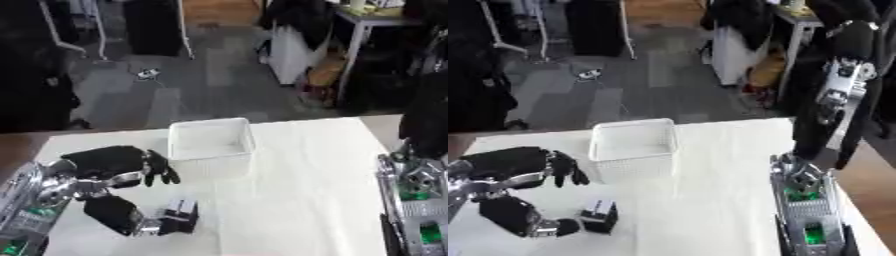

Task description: Pick up objects on the table and place them in the box.

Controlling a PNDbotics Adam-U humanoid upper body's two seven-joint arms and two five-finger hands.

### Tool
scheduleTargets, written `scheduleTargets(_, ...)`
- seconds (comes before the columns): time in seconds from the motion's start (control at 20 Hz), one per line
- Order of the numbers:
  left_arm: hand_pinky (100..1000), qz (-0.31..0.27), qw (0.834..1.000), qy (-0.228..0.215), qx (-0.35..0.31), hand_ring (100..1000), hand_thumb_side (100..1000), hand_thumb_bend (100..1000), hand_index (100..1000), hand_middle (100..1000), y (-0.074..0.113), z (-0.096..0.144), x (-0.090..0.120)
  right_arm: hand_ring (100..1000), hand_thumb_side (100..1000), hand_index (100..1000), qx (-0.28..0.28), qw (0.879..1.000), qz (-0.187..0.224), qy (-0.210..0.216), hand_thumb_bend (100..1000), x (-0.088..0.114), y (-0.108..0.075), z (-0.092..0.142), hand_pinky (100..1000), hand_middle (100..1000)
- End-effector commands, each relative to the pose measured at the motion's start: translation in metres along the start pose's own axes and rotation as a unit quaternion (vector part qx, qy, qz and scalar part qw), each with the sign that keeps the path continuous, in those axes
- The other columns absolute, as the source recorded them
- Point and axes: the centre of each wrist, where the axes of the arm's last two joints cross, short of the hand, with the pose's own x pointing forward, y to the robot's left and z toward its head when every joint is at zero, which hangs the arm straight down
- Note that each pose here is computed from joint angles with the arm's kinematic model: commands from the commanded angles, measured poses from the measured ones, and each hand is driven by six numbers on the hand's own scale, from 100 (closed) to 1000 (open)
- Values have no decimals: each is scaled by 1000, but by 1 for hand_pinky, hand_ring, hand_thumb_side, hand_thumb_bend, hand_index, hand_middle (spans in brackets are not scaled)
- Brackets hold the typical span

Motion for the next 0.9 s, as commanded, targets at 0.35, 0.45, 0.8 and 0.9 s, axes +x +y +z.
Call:
scheduleTargets(0.35, 434, -22, 999, 15, -43, 641, 850, 418, 841, 703, 4, -1, -10, 737, 1000, 821, -1, 1000, -6, -14, 107, 4, 1, -7, 835, 730)
scheduleTargets(0.45, 436, -24, 998, 15, -48, 641, 843, 416, 843, 706, 2, -3, -11, 737, 1000, 821, -1, 1000, -6, -15, 107, 4, 1, -7, 835, 730)
scheduleTargets(0.8, 441, -33, 998, -4, -52, 642, 817, 418, 848, 719, 0, -11, -11, 737, 1000, 821, -1, 1000, -8, -15, 107, 5, 2, -8, 835, 729)
scheduleTargets(0.9, 438, -39, 998, -8, -52, 639, 806, 408, 845, 716, 0, -13, -10, 737, 1000, 821, -1, 1000, -8, -15, 107, 5, 2, -7, 835, 729)
